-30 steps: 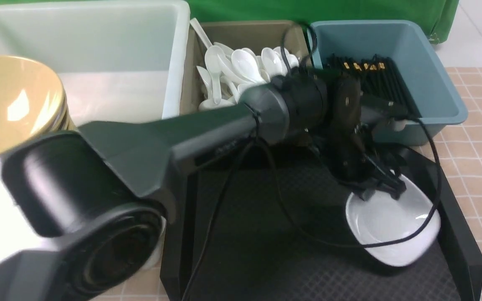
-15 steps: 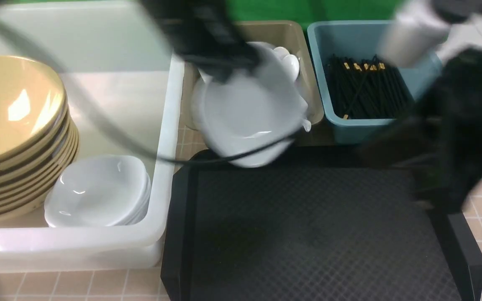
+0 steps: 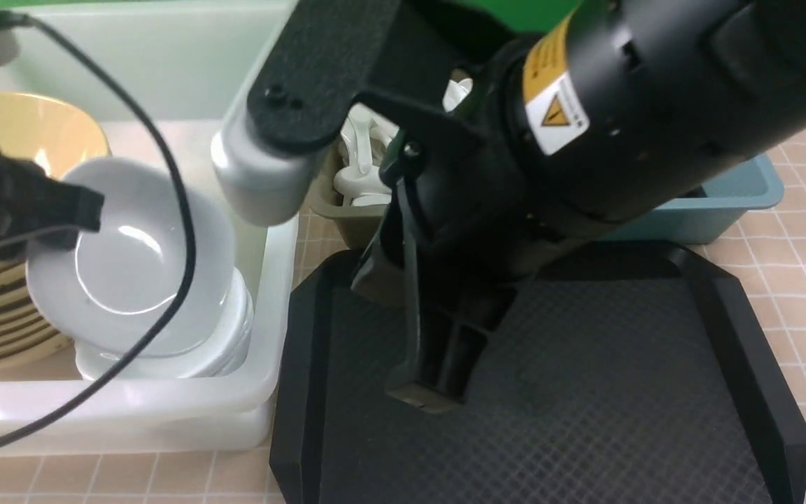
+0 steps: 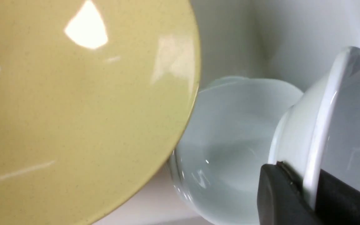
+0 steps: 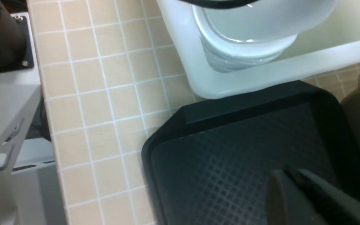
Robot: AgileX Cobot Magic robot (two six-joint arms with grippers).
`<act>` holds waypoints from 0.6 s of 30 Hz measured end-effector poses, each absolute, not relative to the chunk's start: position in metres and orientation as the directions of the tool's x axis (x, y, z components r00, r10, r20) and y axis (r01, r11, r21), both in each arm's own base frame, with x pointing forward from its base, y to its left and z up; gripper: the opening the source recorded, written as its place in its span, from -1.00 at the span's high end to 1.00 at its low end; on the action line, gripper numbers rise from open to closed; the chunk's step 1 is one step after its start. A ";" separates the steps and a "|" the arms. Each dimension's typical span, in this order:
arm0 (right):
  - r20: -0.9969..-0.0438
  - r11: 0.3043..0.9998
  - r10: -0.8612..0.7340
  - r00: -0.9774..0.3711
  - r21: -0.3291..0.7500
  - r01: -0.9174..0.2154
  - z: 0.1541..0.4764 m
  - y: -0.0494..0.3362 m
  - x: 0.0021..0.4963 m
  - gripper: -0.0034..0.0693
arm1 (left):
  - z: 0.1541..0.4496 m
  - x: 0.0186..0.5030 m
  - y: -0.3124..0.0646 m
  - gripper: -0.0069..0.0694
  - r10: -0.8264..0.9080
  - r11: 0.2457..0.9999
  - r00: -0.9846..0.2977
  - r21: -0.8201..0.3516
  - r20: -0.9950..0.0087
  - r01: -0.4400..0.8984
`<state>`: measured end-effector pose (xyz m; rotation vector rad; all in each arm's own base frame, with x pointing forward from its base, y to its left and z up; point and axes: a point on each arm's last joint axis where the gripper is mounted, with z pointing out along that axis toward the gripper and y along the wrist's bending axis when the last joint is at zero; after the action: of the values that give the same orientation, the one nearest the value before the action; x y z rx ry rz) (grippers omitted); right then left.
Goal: On brown table put chopsticks spoon bowls plates into blue grey white boxes.
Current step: 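Place the white bowl into the white bin with the other dishes with the left gripper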
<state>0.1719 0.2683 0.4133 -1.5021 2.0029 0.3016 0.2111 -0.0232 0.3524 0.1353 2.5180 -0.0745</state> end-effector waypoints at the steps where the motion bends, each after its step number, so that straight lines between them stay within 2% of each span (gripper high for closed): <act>1: -0.589 0.330 -0.790 -0.171 -0.173 -0.928 0.413 0.269 0.172 0.77 | 0.350 0.212 -0.023 0.81 0.080 0.993 -0.810 -0.022 -0.581 0.114; 10: -0.573 0.327 -0.800 -0.177 -0.169 -0.930 0.412 0.268 0.172 0.77 | 0.332 0.235 -0.025 0.80 0.079 0.993 -0.789 -0.019 -0.610 0.114; 14: -0.561 0.325 -0.808 -0.182 -0.165 -0.931 0.411 0.267 0.171 0.77 | 0.316 0.249 -0.027 0.79 0.096 0.992 -0.822 -0.011 -0.561 0.124; 18: -0.561 0.325 -0.808 -0.182 -0.165 -0.931 0.411 0.267 0.171 0.77 | 0.306 0.254 -0.027 0.67 0.123 0.990 -0.848 0.001 -0.515 0.143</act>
<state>0.1712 0.2672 0.4108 -1.5250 2.0333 0.2870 0.2539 -0.0270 0.3064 0.1874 2.5950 -0.0506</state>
